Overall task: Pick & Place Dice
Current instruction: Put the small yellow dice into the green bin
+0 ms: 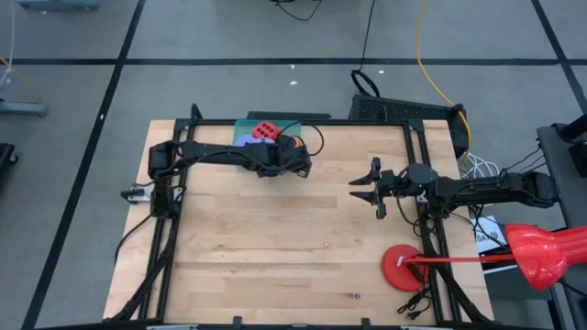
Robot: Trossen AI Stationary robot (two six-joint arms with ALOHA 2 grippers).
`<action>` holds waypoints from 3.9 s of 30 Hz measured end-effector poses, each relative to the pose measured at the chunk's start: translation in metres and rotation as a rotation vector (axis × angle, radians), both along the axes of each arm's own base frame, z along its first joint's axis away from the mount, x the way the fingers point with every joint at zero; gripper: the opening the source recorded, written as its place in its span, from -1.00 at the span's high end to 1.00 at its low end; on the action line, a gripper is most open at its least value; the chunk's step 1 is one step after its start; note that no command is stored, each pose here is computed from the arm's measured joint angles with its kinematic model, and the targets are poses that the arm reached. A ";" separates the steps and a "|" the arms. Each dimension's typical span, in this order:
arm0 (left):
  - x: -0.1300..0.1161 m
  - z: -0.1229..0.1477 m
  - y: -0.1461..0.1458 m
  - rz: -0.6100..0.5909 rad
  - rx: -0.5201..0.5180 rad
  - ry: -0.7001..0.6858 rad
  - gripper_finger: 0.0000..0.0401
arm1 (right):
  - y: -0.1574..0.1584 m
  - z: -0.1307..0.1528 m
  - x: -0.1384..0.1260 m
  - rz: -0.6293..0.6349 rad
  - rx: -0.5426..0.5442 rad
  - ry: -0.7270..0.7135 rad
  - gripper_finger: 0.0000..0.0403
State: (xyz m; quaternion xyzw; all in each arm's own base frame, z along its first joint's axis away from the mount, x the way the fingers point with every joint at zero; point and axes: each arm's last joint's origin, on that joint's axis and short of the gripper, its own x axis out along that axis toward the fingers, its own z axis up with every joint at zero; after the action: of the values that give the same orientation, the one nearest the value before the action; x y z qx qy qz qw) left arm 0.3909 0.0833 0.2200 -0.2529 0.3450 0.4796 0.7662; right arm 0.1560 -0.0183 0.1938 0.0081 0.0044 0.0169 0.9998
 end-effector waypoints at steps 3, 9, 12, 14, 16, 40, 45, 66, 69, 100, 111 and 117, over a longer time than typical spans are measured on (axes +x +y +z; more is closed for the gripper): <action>0.000 0.014 -0.009 -0.054 0.027 -0.036 0.15 | 0.000 0.000 0.000 0.000 0.000 -0.001 0.36; -0.006 0.039 -0.032 -0.192 0.090 -0.033 0.22 | 0.000 0.000 0.000 0.000 0.000 0.000 0.36; -0.009 0.051 -0.049 -0.319 0.088 -0.035 0.24 | 0.000 0.000 0.000 0.000 0.000 0.000 0.36; -0.012 0.059 -0.061 -0.404 0.063 -0.050 0.23 | 0.000 0.000 0.000 0.000 0.000 0.001 0.36; -0.017 0.068 -0.073 -0.472 0.049 -0.071 0.23 | 0.000 0.000 0.000 0.000 0.000 0.001 0.36; -0.158 0.013 -0.100 -1.031 0.410 -0.672 0.24 | 0.000 0.000 0.000 0.000 0.000 -0.001 0.36; -0.204 -0.002 -0.097 -1.031 0.413 -0.679 0.24 | 0.000 0.000 0.000 0.000 0.000 0.000 0.36; -0.289 -0.015 -0.087 -0.971 0.513 -0.648 0.24 | 0.000 0.000 0.000 0.000 0.000 0.000 0.36; -0.295 -0.017 -0.086 -0.954 0.509 -0.635 0.24 | 0.000 0.000 0.000 0.000 0.000 0.001 0.36; -0.298 -0.023 -0.085 -0.937 0.446 -0.603 0.24 | 0.000 0.000 0.000 0.000 0.000 0.001 0.36; -0.298 -0.023 -0.085 -0.937 0.447 -0.602 0.24 | 0.000 0.000 0.000 0.000 0.000 -0.001 0.36; -0.298 -0.023 -0.085 -0.937 0.447 -0.602 0.24 | 0.002 0.003 0.000 0.014 0.060 -0.029 0.36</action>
State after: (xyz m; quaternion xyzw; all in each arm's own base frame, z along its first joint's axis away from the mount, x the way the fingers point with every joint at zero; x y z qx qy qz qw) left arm 0.0934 -0.0021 0.1971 -0.0314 0.0784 0.0587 0.9947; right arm 0.1561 -0.0161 0.1966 0.0380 -0.0104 0.0243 0.9989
